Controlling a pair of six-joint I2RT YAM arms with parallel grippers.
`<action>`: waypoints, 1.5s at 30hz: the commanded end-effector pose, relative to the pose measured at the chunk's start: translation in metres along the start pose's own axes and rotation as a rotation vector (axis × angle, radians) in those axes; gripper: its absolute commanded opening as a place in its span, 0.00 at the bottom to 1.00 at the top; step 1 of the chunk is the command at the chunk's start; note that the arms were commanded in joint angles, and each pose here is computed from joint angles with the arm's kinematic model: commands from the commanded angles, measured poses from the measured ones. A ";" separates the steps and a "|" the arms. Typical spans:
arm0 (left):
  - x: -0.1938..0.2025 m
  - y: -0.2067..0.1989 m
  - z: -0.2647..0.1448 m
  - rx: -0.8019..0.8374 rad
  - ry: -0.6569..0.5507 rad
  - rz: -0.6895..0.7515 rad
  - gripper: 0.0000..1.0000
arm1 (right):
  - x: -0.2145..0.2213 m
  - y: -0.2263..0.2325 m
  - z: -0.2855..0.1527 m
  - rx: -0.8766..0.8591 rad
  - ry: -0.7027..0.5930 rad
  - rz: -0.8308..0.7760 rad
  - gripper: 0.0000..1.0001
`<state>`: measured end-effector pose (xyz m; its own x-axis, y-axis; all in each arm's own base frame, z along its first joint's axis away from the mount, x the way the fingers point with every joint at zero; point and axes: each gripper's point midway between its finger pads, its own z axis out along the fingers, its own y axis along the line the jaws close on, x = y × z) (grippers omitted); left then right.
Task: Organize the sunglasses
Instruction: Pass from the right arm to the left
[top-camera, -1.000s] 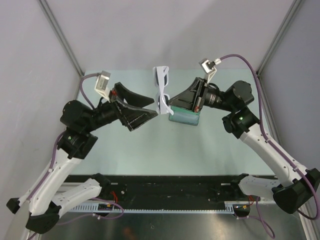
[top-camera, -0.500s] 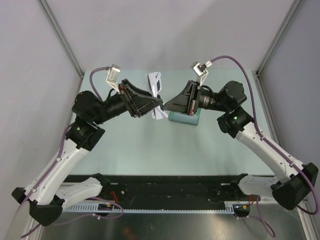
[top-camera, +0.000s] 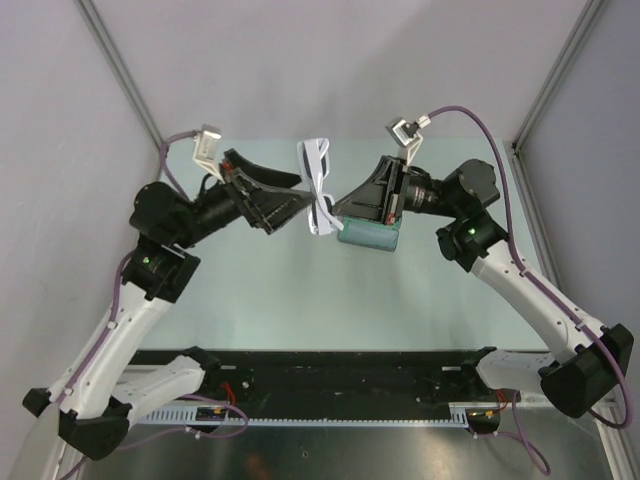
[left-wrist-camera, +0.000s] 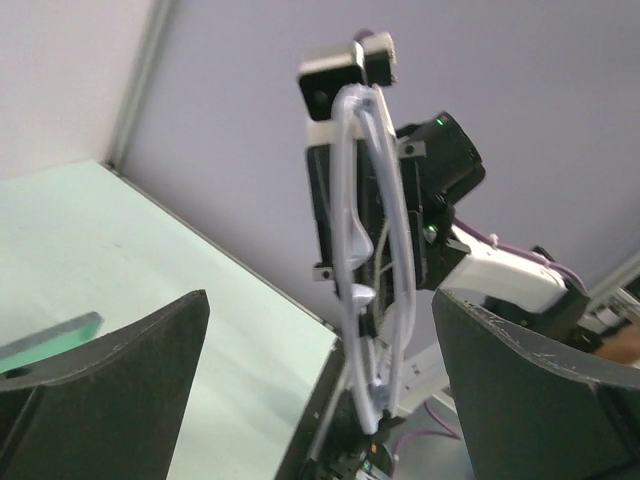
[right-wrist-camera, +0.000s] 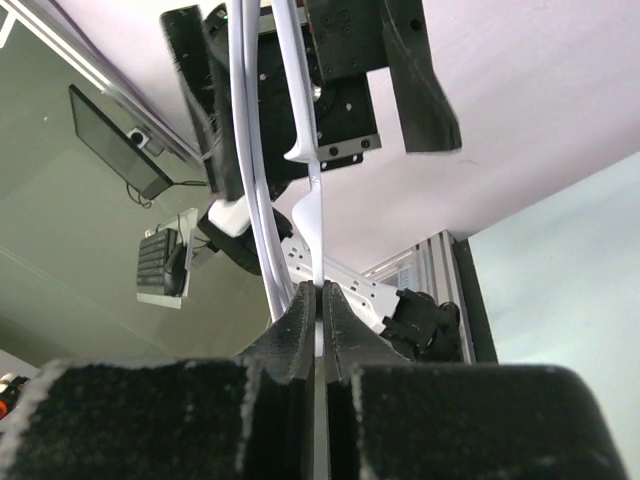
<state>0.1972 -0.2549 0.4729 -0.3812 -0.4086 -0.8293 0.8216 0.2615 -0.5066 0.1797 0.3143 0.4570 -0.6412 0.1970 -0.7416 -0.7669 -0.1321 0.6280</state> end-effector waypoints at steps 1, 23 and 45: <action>-0.042 -0.013 -0.022 -0.001 -0.109 0.080 1.00 | -0.015 0.030 -0.008 -0.103 0.003 -0.047 0.00; -0.036 -0.042 -0.024 0.186 0.031 0.003 0.81 | -0.007 0.055 -0.010 -0.267 0.085 0.001 0.00; -0.019 -0.016 -0.010 0.085 0.042 -0.079 0.24 | 0.002 0.030 0.004 -0.169 0.077 0.018 0.00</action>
<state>0.1890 -0.2445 0.4915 -0.4910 -0.3778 -0.7850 0.8107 0.1317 -0.5705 0.1647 0.3199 0.4571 -0.7031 0.0783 -0.7068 -0.6939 -0.2925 0.6579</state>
